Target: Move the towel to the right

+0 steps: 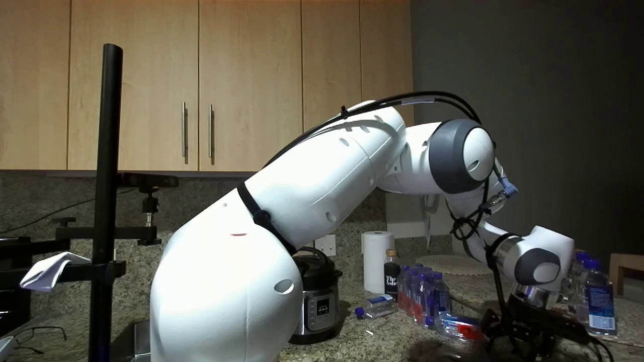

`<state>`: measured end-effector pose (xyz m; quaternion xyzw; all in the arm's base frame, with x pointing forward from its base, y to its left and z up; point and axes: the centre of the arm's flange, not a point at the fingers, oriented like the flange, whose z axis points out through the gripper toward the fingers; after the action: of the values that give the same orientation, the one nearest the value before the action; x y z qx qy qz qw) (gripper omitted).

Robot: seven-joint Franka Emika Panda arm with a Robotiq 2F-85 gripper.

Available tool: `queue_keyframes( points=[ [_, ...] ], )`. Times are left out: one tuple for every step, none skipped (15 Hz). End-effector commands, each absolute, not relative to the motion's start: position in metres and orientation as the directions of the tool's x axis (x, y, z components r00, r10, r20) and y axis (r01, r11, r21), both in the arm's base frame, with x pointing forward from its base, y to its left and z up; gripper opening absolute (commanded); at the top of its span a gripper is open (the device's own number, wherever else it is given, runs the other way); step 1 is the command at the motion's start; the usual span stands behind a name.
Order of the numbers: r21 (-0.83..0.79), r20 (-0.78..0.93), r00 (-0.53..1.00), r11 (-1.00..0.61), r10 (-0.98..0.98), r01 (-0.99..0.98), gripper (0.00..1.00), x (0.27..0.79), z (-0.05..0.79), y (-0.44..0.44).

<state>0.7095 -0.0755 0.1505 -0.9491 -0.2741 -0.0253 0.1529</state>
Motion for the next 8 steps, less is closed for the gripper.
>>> queue_keyframes(
  points=[
    [-0.239,0.135,0.878,-0.845,0.459,0.479,1.00,0.7271,0.1423,-0.0849],
    [-0.232,0.143,0.880,-0.848,0.454,0.475,1.00,0.7283,0.1416,-0.0860],
    [-0.227,0.146,0.881,-0.852,0.450,0.472,1.00,0.7294,0.1416,-0.0866],
    [-0.218,0.150,0.880,-0.853,0.450,0.473,1.00,0.7282,0.1425,-0.0861],
    [-0.207,0.156,0.877,-0.854,0.454,0.478,1.00,0.7265,0.1434,-0.0859],
    [-0.196,0.157,0.875,-0.854,0.458,0.482,1.00,0.7246,0.1438,-0.0862],
    [-0.186,0.159,0.873,-0.854,0.462,0.486,1.00,0.7236,0.1437,-0.0865],
    [-0.180,0.156,0.869,-0.852,0.469,0.492,0.97,0.7217,0.1433,-0.0871]
  ],
)
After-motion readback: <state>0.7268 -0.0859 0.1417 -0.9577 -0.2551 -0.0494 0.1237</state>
